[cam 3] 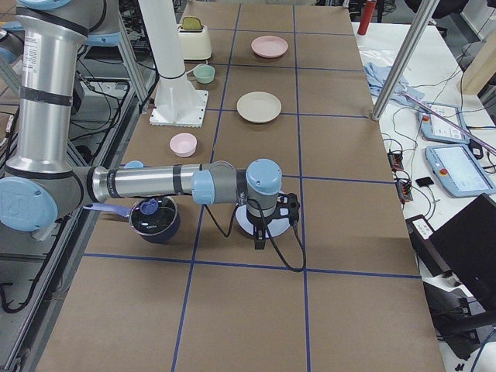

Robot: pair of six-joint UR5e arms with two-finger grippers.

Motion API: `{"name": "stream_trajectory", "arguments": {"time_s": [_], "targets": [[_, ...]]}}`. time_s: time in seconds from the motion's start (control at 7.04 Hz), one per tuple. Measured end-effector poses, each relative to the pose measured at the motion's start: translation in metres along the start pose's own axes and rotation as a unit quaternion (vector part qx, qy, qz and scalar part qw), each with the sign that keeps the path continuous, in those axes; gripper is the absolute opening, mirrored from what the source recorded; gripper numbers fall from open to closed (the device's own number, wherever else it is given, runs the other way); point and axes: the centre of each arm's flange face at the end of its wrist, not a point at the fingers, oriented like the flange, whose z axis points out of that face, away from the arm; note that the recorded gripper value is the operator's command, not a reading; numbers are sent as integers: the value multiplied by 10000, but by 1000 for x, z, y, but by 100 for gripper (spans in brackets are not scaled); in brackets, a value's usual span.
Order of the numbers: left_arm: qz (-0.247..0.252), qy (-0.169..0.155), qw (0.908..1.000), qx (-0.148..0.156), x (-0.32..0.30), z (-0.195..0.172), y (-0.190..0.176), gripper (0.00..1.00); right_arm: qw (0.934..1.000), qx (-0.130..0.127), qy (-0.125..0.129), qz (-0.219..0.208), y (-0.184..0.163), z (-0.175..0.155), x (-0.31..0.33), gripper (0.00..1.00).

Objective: Stack three plates with pink and blue

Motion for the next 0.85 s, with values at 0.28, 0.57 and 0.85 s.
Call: {"name": "stream_trajectory", "arguments": {"time_s": [0.28,0.57,0.85], "targets": [[-6,-1,10000,-7,-1,1,1,100,10000,64,-18,-51,-1,2,0,100],[8,0,10000,0,0,0,0,100,10000,-14,-47,23,1,10,9,100],[25,0,10000,4,0,0,0,100,9999,31,-75,-69,0,14,9,100]]}}
